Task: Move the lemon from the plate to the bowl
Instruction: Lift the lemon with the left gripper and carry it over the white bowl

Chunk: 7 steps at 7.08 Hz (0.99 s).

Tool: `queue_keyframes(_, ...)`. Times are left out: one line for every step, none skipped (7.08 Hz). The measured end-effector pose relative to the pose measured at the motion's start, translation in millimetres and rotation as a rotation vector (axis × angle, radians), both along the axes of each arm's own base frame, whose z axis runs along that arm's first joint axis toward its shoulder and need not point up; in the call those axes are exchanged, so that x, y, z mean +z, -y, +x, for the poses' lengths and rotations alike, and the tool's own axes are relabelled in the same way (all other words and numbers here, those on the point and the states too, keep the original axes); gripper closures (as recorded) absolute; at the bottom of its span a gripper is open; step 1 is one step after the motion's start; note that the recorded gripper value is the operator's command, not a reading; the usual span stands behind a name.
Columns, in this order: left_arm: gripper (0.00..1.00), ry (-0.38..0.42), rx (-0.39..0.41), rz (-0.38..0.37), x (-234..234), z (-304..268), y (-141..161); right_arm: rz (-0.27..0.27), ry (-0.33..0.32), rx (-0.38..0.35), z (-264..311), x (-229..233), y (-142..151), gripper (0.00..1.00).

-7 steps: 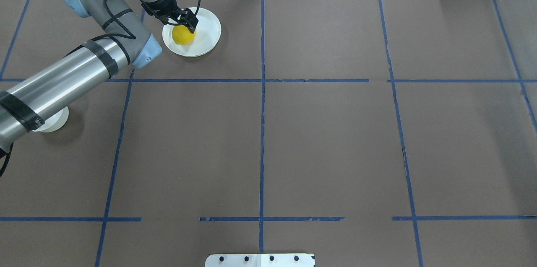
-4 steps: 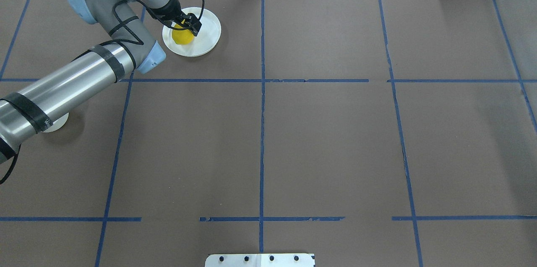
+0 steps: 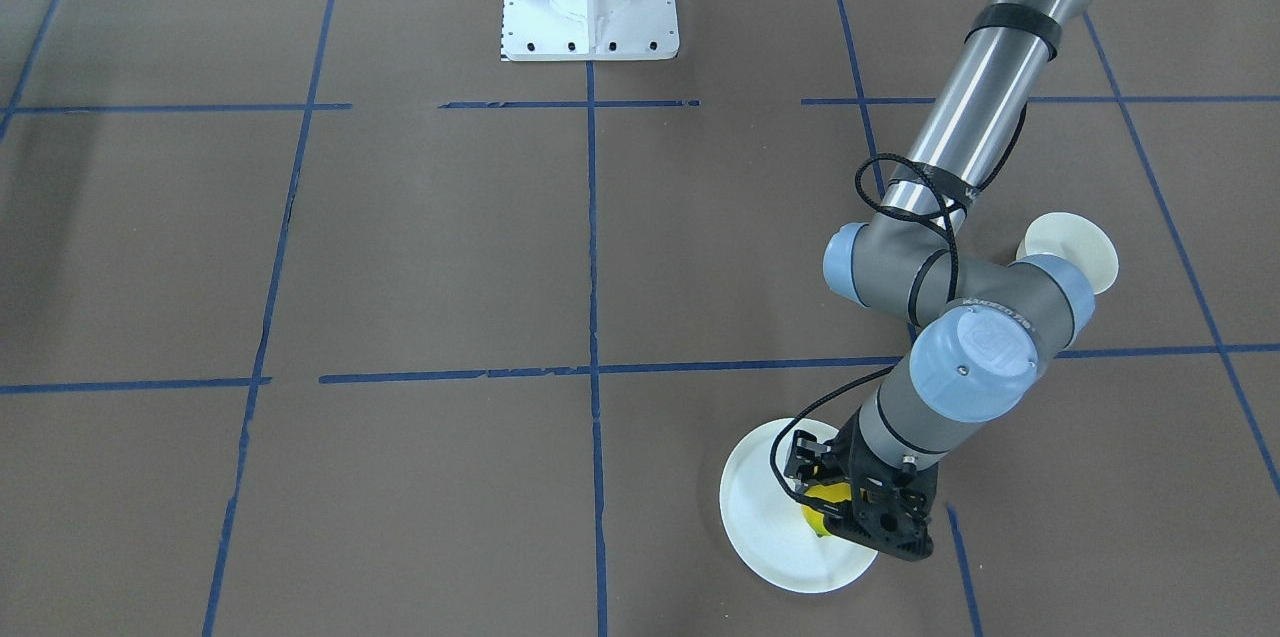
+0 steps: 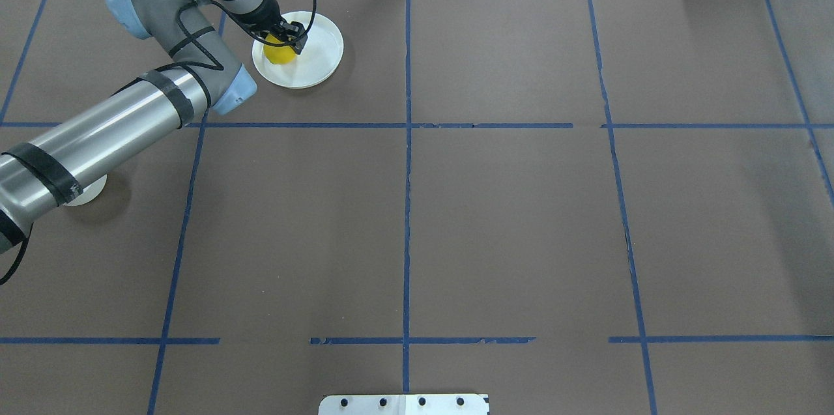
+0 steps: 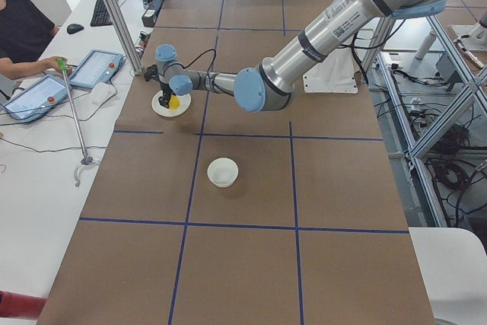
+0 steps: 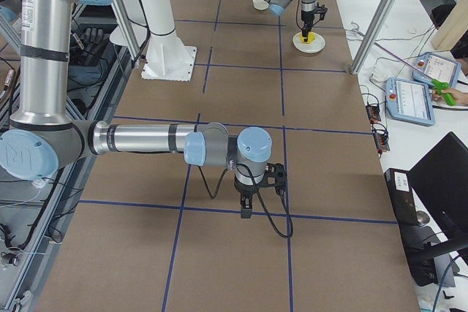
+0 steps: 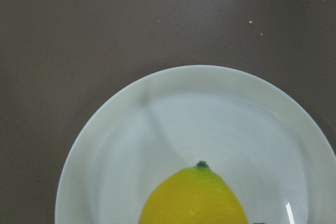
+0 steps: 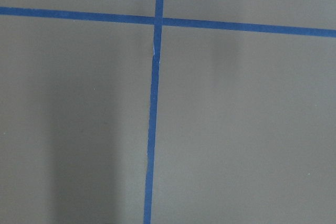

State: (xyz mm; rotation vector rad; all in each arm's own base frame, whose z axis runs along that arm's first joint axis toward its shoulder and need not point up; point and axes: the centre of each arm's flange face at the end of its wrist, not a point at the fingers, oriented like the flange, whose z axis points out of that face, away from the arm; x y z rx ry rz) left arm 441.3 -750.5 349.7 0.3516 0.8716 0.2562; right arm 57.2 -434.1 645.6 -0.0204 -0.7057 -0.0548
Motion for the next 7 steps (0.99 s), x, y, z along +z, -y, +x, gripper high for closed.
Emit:
queue_keyframes(1.00,-0.037,0.005,-0.027,0,-35,5,0.000,0.000,0.000,0,0,0,0.00)
queue_keyframes(1.00,-0.067,0.007,-0.051,9,-74,-3,0.000,0.000,0.000,0,0,0,0.00)
queue_keyframes(1.00,-0.078,-0.003,-0.068,22,-113,-28,0.000,0.000,0.000,0,0,0,0.00)
queue_keyframes(1.00,-0.075,-0.019,-0.084,30,-151,-61,0.000,-0.001,0.000,0,0,0,0.00)
queue_keyframes(1.00,-0.064,-0.034,-0.099,40,-184,-100,0.000,0.000,0.000,0,0,0,0.00)
queue_keyframes(1.00,-0.048,-0.044,-0.120,63,-212,-144,0.000,0.000,0.000,0,0,0,0.00)
queue_keyframes(1.00,-0.029,-0.056,-0.141,90,-234,-183,0.000,0.000,0.000,0,0,0,0.00)
